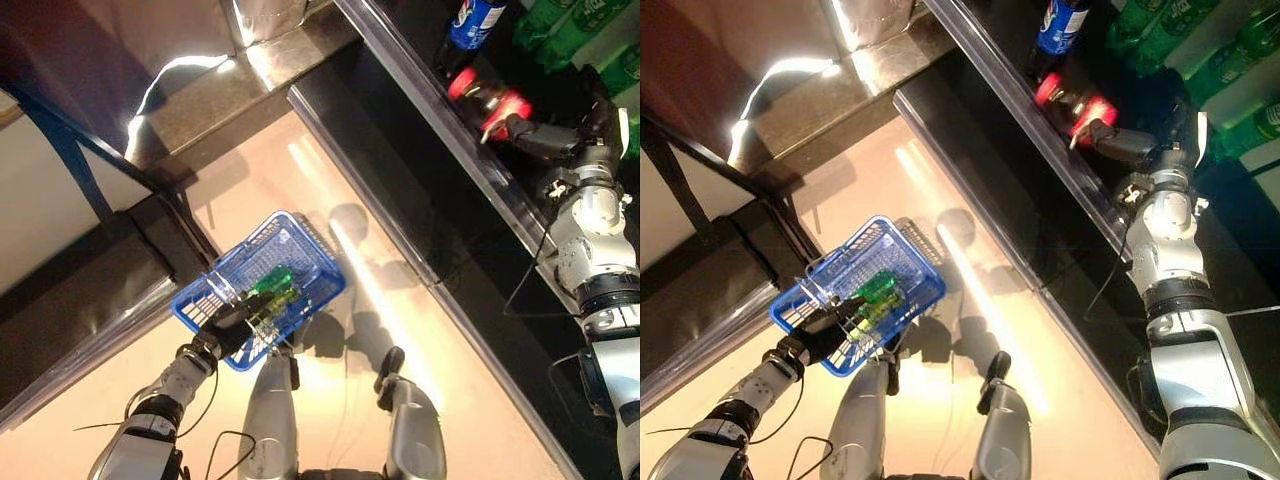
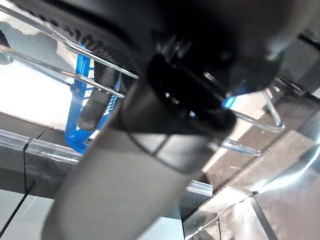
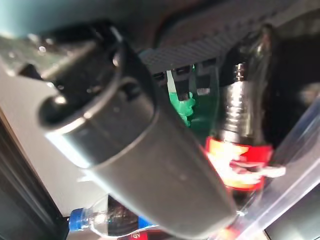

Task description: Pick up the drink and place into the basket.

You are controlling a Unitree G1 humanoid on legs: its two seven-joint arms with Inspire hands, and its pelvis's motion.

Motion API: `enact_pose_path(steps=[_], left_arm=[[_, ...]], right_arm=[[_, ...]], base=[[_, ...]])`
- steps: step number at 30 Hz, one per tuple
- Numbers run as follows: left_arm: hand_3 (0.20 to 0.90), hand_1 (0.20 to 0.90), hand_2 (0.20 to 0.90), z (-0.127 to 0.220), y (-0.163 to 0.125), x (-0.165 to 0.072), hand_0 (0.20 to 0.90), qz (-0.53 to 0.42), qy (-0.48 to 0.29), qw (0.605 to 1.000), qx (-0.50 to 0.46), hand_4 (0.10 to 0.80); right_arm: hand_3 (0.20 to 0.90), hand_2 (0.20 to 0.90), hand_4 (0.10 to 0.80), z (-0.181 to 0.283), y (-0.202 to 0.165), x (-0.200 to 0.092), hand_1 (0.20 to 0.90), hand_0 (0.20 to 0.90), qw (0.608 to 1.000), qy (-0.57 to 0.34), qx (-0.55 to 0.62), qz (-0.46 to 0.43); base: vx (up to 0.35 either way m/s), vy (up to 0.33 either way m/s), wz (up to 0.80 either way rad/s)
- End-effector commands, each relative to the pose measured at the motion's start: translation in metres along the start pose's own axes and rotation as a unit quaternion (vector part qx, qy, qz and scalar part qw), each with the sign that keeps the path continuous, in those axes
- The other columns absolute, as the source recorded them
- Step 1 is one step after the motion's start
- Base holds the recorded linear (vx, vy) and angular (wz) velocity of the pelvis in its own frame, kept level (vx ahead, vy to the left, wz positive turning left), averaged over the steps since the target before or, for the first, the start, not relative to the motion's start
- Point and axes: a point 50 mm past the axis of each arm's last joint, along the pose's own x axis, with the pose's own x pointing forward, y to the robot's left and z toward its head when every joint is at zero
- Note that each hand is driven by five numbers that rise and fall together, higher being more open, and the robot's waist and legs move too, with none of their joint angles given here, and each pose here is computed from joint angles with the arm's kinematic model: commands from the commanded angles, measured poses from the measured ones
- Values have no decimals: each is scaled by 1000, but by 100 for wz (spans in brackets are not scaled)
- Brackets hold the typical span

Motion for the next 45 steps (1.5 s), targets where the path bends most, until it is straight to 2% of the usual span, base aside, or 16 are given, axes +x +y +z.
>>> enact_pose_path(steps=[1, 10, 23, 24, 25, 26, 27, 31, 45], left_arm=[[200, 300, 300, -10, -3, -9, 300, -83, 27, 996, 4, 100], [200, 300, 300, -7, -6, -7, 300, -88, 24, 996, 3, 100], [200, 300, 300, -8, -9, -5, 300, -98, 23, 995, 0, 100], [200, 300, 300, -8, -9, -5, 300, -98, 23, 995, 0, 100], [200, 300, 300, -9, -9, -5, 300, -98, 23, 995, 2, 100], [200, 300, 300, -10, -10, -5, 300, -98, 23, 995, 1, 100], [200, 300, 300, -9, -10, -5, 300, -98, 23, 995, 1, 100], [200, 300, 300, -4, -9, -6, 300, -97, 20, 995, 2, 100], [200, 300, 300, 2, -9, -8, 300, -102, 14, 995, 5, 100]], right_arm=[[200, 300, 100, 64, -24, 16, 300, 300, 994, -97, -37, -41], [200, 300, 100, 66, -24, 19, 300, 300, 992, -90, -52, -77], [200, 300, 100, 75, -22, 21, 300, 300, 989, -103, -71, -77], [255, 347, 155, 76, -21, 21, 347, 347, 989, -105, -75, -75], [579, 625, 479, 76, -20, 21, 625, 625, 988, -107, -88, -74], [862, 867, 762, 77, -18, 21, 867, 867, 984, -112, -118, -73], [900, 900, 800, 78, -16, 21, 900, 900, 978, -118, -158, -71], [900, 900, 800, 90, -7, 22, 900, 900, 959, -137, -239, -61], [900, 900, 800, 112, 9, 25, 900, 900, 921, -165, -348, -62]], base=[[0, 0, 0], [0, 0, 0], [0, 0, 0], [0, 0, 0], [0, 0, 0], [0, 0, 0], [0, 0, 0], [0, 0, 0], [0, 0, 0]])
